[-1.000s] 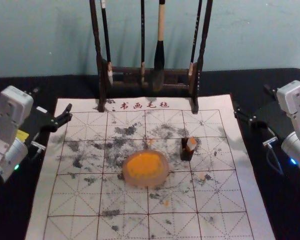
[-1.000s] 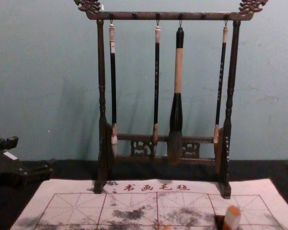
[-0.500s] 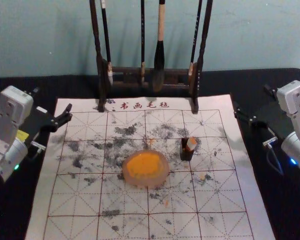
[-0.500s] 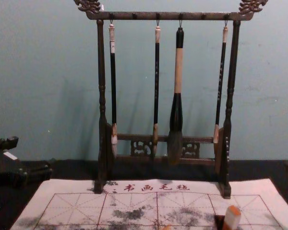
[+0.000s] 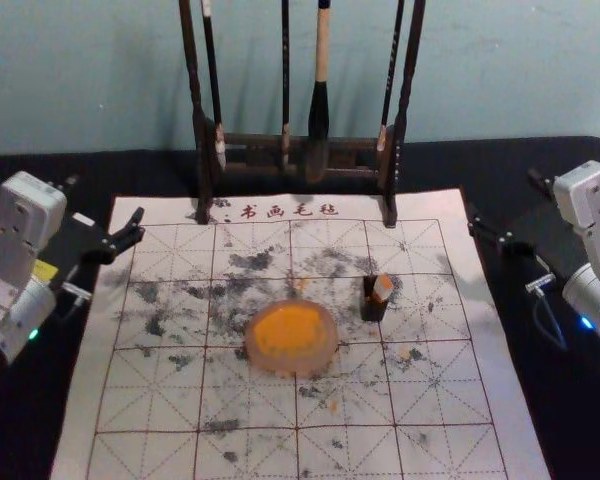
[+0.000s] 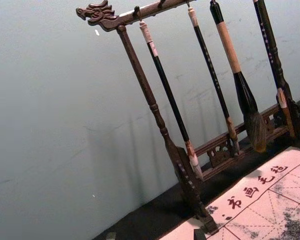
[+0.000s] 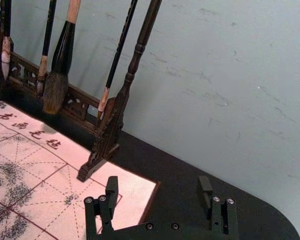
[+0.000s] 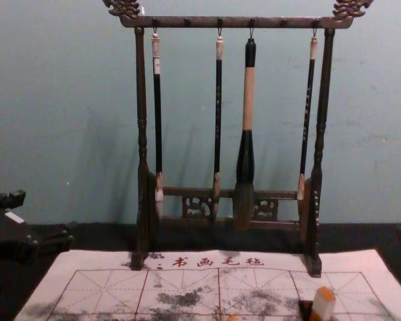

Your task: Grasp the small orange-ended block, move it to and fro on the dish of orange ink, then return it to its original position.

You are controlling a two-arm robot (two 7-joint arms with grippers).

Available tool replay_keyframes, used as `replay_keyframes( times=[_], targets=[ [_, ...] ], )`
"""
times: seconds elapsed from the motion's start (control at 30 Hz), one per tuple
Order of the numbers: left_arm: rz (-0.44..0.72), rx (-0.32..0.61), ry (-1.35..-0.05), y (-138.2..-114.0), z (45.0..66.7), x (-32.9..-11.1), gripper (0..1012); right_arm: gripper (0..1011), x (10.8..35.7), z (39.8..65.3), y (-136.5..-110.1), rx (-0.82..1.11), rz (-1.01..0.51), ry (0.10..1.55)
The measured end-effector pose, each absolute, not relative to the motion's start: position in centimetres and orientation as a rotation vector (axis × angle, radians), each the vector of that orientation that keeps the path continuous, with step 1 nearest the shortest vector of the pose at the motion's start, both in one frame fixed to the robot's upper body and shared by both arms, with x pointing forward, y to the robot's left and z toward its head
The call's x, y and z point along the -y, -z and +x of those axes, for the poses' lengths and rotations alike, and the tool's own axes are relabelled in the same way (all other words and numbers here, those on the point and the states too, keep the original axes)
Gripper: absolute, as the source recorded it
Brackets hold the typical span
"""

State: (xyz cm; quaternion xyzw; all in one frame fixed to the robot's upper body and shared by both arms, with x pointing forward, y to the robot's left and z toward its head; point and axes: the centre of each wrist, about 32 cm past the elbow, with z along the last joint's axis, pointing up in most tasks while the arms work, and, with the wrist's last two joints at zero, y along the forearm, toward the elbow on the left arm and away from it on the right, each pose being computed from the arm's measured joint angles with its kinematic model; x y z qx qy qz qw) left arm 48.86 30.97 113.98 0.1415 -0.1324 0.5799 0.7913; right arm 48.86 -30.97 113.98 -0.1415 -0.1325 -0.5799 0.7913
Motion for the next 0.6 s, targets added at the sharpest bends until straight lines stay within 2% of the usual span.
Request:
replay_keyframes(
  times=[0.33,0.6],
  targets=[
    [0.304,0.285,-1.248,-114.0,48.9,-31.0,1001,1002,30.9,48.5,-114.1,0.257,-0.283,1.211],
    [0.304,0.285,-1.248,-114.0,48.9,-31.0,1001,1002,31.1,46.2,-113.9,0.150,-0.245,1.100]
  ],
)
